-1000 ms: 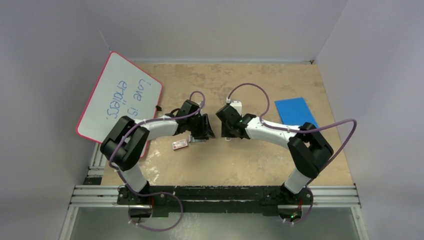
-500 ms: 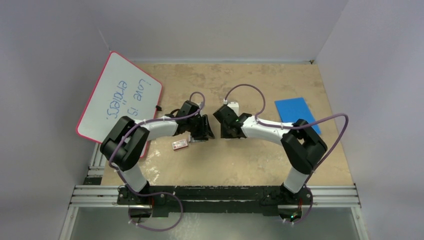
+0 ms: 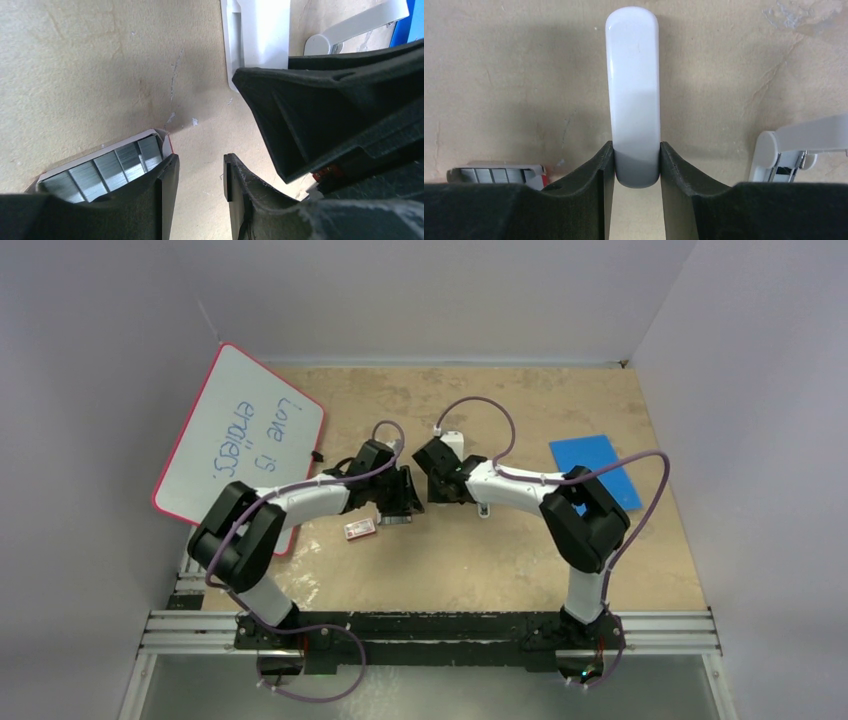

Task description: Load the staples into the stapler

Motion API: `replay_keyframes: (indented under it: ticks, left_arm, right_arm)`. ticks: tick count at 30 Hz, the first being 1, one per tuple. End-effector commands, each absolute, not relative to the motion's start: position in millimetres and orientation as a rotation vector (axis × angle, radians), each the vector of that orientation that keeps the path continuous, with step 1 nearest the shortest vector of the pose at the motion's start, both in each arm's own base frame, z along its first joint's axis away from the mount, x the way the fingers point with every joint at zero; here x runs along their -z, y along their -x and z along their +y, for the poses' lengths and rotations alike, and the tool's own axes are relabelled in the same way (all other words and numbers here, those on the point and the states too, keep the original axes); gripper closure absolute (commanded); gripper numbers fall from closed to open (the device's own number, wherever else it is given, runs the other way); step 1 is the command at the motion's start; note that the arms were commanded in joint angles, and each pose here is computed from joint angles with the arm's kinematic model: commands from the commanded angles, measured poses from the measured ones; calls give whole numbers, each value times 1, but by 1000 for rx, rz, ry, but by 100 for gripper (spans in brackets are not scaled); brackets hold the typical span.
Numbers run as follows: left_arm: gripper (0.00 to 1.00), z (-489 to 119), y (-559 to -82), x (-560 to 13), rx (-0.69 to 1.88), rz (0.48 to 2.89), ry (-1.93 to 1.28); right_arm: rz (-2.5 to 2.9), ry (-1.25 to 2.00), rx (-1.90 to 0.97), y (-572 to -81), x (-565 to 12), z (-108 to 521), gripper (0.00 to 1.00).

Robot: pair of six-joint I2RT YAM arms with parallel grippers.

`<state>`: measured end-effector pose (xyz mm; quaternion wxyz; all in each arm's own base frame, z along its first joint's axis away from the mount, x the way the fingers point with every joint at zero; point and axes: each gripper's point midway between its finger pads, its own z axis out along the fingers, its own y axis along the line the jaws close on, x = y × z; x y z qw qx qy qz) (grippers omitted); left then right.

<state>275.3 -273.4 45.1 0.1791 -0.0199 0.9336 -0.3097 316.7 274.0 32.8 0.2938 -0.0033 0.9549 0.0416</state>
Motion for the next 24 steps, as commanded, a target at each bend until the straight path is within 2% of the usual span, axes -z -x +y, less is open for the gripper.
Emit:
replay_keyframes:
  ticks: [1, 6, 24]
  left_arm:
    - [62, -264, -284, -61, 821, 2574, 74]
    - [62, -258, -287, -64, 782, 2554, 91]
    - [62, -249, -290, -78, 752, 2495, 111]
  right_arm:
    - [2495, -50, -184, -339, -28, 296, 76]
    - [2446, -55, -191, -346, -55, 296, 64]
    - [2381, -95, -140, -357, -97, 282, 40]
